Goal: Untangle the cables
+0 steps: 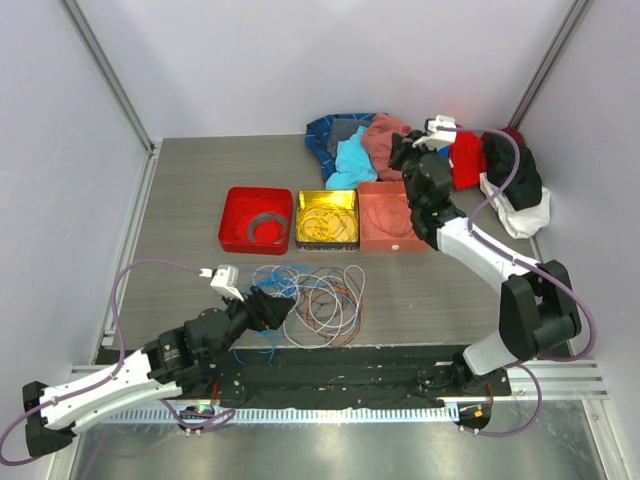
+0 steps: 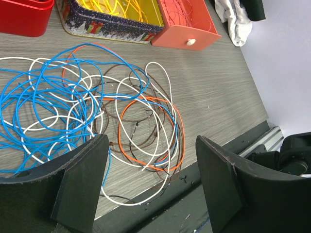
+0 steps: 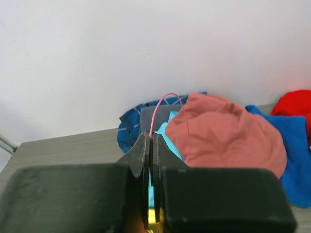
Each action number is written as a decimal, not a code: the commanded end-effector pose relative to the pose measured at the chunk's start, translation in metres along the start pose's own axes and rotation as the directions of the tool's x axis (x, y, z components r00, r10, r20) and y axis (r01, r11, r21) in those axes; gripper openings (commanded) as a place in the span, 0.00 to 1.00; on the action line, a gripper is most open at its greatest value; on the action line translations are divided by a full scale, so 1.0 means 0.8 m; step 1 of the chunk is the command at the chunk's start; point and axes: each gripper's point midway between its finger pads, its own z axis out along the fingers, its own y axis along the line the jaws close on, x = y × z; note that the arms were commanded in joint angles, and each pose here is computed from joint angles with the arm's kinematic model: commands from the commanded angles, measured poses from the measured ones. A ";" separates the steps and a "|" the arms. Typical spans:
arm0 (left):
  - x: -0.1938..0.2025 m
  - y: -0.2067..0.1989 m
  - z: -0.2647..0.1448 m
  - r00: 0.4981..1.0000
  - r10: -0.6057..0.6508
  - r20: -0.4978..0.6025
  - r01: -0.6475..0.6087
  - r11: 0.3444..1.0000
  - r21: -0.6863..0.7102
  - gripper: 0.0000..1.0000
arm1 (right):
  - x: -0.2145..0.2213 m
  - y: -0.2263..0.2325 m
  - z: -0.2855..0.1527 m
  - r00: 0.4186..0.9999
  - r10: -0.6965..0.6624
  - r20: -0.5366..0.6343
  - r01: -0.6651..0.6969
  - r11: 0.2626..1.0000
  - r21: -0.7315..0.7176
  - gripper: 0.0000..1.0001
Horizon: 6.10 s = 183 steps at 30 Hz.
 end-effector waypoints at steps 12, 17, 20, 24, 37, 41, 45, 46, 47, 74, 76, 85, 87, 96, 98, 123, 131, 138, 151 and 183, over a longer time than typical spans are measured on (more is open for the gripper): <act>-0.002 -0.008 0.003 1.000 -0.019 0.011 0.019 1.000 0.023 0.77 | 0.119 -0.036 -0.062 0.976 0.188 -0.115 -0.190 0.982 -0.014 0.01; 0.000 -0.011 0.006 1.000 -0.020 0.006 0.020 0.999 0.030 0.77 | 0.143 -0.054 -0.083 0.967 0.168 -0.194 -0.162 0.986 0.045 0.01; -0.001 -0.013 0.006 1.000 -0.022 0.006 0.022 0.999 0.035 0.77 | 0.160 -0.068 -0.091 0.959 0.133 -0.249 -0.113 0.989 0.090 0.01; 0.004 -0.014 0.010 1.000 -0.018 -0.006 0.018 0.999 0.036 0.77 | 0.180 -0.080 -0.080 0.941 0.086 -0.326 -0.039 0.988 0.150 0.01; -0.001 -0.006 0.002 1.000 -0.021 0.008 0.021 1.000 0.019 0.77 | 0.245 -0.112 -0.046 0.863 -0.043 -0.503 0.183 0.955 0.232 0.01; -0.002 -0.004 0.001 1.000 -0.021 0.012 0.021 1.000 0.015 0.77 | 0.257 -0.116 -0.049 0.839 -0.042 -0.542 0.195 0.954 0.228 0.01; 0.000 -0.004 0.003 1.000 -0.020 0.010 0.020 1.000 0.013 0.77 | 0.251 -0.109 -0.070 0.840 0.008 -0.542 0.134 0.966 0.222 0.13; 0.000 -0.004 0.003 1.000 -0.020 0.011 0.020 1.000 0.014 0.77 | 0.234 -0.104 -0.072 0.852 0.020 -0.522 0.113 0.969 0.221 0.29; 0.000 -0.005 0.004 1.000 -0.021 0.011 0.021 1.000 0.016 0.77 | 0.229 -0.099 -0.077 0.856 0.025 -0.516 0.104 0.970 0.221 0.36; -0.053 0.014 -0.002 0.990 0.113 0.079 -0.096 0.977 -0.191 0.86 | 0.163 0.030 -0.326 0.853 0.017 -0.521 -0.126 0.977 -0.174 0.60; -0.065 0.013 -0.005 0.989 0.116 0.091 -0.093 0.970 -0.223 0.94 | 0.170 0.035 -0.351 0.842 0.014 -0.539 -0.153 0.965 -0.214 0.60; -0.064 -0.006 0.013 0.981 0.191 -0.022 -0.190 0.941 -0.282 1.00 | 0.223 0.050 -0.397 0.791 -0.186 -0.583 0.019 0.960 -0.281 0.64; -0.058 -0.008 0.021 0.978 0.201 -0.055 -0.208 0.931 -0.299 1.00 | 0.240 0.061 -0.398 0.771 -0.207 -0.602 0.027 0.955 -0.294 0.64; -0.048 -0.013 0.020 0.983 0.172 -0.058 -0.181 0.952 -0.247 1.00 | 0.258 0.128 -0.379 0.779 -0.214 -0.589 -0.014 0.934 -0.358 0.66; -0.052 -0.013 0.013 0.986 0.159 -0.041 -0.164 0.960 -0.227 1.00 | 0.266 0.132 -0.380 0.767 -0.241 -0.595 0.000 0.927 -0.375 0.65; -0.009 0.006 0.014 0.990 0.113 -0.089 -0.128 0.973 -0.190 1.00 | 0.300 0.016 -0.416 0.675 -0.212 -0.707 0.156 0.977 -0.145 0.54; -0.007 0.008 0.013 0.991 0.101 -0.088 -0.117 0.975 -0.192 1.00 | 0.314 0.004 -0.417 0.669 -0.232 -0.706 0.196 0.971 -0.134 0.45; -0.004 0.008 0.015 0.990 0.100 -0.095 -0.117 0.974 -0.192 1.00 | 0.322 0.008 -0.413 0.678 -0.225 -0.700 0.192 0.973 -0.127 0.40; -0.002 0.008 0.015 0.992 0.087 -0.096 -0.104 0.976 -0.191 1.00 | 0.342 0.017 -0.413 0.643 -0.267 -0.717 0.232 0.961 -0.150 0.33; -0.008 0.007 0.014 0.995 0.070 -0.073 -0.083 0.979 -0.187 1.00 | -0.076 0.114 -0.315 0.944 -0.174 -0.279 0.121 0.973 -0.199 0.01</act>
